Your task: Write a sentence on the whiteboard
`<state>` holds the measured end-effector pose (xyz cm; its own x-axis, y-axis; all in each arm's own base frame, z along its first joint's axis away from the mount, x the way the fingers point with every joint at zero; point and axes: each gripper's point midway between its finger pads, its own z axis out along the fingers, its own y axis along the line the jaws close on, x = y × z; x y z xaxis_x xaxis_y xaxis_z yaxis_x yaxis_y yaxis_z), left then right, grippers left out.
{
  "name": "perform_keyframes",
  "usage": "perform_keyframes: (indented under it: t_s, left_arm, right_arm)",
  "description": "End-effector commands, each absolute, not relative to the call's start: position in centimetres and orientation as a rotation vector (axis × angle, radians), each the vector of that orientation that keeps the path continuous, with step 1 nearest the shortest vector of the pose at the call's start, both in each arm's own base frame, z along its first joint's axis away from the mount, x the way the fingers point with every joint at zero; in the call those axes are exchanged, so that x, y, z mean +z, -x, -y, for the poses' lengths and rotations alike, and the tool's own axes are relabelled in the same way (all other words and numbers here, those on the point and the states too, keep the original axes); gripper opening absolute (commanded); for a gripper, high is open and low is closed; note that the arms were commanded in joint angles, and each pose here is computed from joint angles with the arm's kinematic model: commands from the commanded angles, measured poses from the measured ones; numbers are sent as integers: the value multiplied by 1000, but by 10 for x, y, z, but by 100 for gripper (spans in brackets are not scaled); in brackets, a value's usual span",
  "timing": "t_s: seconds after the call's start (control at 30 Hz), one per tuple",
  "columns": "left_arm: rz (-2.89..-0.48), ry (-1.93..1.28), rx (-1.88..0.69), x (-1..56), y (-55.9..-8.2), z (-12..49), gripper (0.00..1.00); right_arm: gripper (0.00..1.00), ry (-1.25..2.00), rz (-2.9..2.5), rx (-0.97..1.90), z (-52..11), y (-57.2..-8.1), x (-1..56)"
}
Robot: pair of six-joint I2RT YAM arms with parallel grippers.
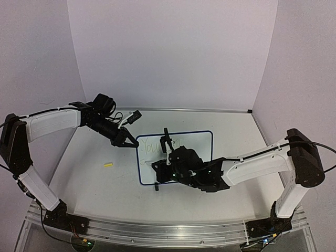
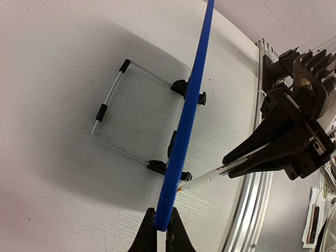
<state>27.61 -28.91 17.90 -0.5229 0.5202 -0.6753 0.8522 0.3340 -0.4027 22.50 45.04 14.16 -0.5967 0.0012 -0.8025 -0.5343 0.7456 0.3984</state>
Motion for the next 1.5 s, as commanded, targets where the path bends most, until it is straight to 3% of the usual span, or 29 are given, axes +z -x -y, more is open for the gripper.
perform_keyframes:
  t_s: [0.0,0.93,1.47]
  left_arm:
    - [-2215,-1211,-926,172,-282,280,0]
    - [-2219,-1213,-936,170,-282,281,0]
    - [-2226,-1212,-935,168,-283,281,0]
  right_arm:
    - [0,346,-2034,777,-448,-240,166]
    - [0,396,-1997,877,-449,-227,181]
    - [0,385,-2044,800,-453,-235,162]
